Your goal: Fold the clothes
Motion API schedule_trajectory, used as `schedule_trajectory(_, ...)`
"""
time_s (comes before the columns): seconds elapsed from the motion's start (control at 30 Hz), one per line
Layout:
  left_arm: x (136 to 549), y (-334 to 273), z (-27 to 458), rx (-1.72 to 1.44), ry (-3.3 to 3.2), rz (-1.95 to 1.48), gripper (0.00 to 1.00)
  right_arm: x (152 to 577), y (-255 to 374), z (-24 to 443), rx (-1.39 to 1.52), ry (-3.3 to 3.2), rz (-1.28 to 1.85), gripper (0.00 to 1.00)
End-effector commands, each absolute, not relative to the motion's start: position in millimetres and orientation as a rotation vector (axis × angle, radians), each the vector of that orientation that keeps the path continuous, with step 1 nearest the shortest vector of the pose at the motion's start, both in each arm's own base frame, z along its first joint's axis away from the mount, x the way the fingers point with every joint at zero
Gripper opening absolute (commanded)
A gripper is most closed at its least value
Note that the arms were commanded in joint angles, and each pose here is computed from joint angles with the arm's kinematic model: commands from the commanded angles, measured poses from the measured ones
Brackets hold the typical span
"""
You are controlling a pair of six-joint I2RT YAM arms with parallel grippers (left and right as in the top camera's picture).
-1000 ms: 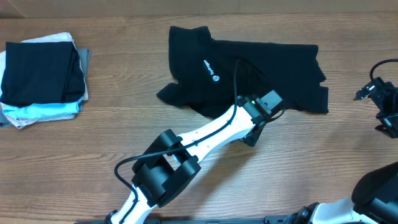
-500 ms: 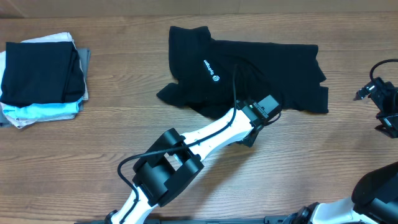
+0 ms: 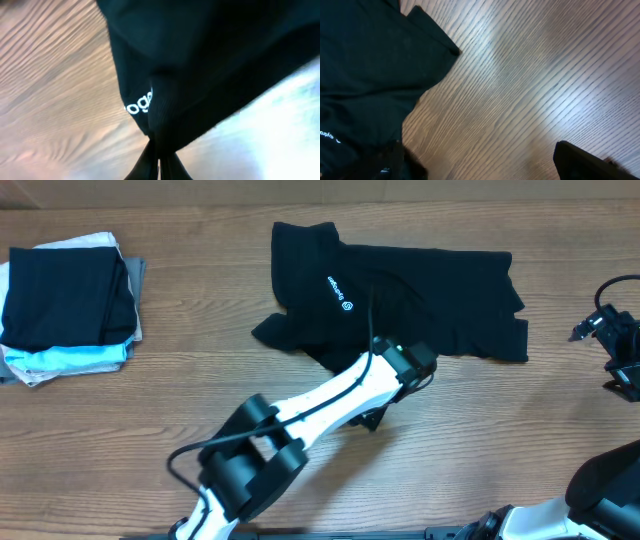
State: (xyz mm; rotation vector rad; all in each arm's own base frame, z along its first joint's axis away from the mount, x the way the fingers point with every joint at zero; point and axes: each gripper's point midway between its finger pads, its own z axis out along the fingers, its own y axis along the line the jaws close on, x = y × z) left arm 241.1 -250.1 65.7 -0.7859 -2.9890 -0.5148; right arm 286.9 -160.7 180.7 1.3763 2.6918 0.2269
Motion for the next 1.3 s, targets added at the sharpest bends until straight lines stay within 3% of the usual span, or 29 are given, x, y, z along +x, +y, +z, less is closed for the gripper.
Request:
schedule_trajectory(0.0, 236, -241, 90, -0.725, -3.016, -0.509, 0.04, 289, -162, 191, 1.363, 2.658, 0.219, 1.0)
schedule_trajectory(0.33, 193, -250, 83, -0.659, -2.853, -0.306, 0.07, 289, -162, 191, 1.363, 2.658, 0.219, 1.0)
schedule_trajectory(0.7, 140, -200, 42, -0.599, -2.632, -0.471, 0.04, 289, -162, 191, 1.363, 2.658, 0.22, 1.0)
schedule_trajectory(0.87, 163, -207, 59, -0.578, -2.807, -0.467, 0.04, 289, -162, 191, 1.363, 2.658, 0.219, 1.0)
schedule_trajectory(1.07, 194, -236, 94, -0.514, -3.082, -0.185, 0.04, 289, -162, 191, 1.363, 2.658, 0.219, 1.0)
schedule_trajectory(1.27, 217, -262, 84, -0.484, -3.171, -0.004, 0.04, 289, -162, 191, 1.363, 2.658, 0.219, 1.0)
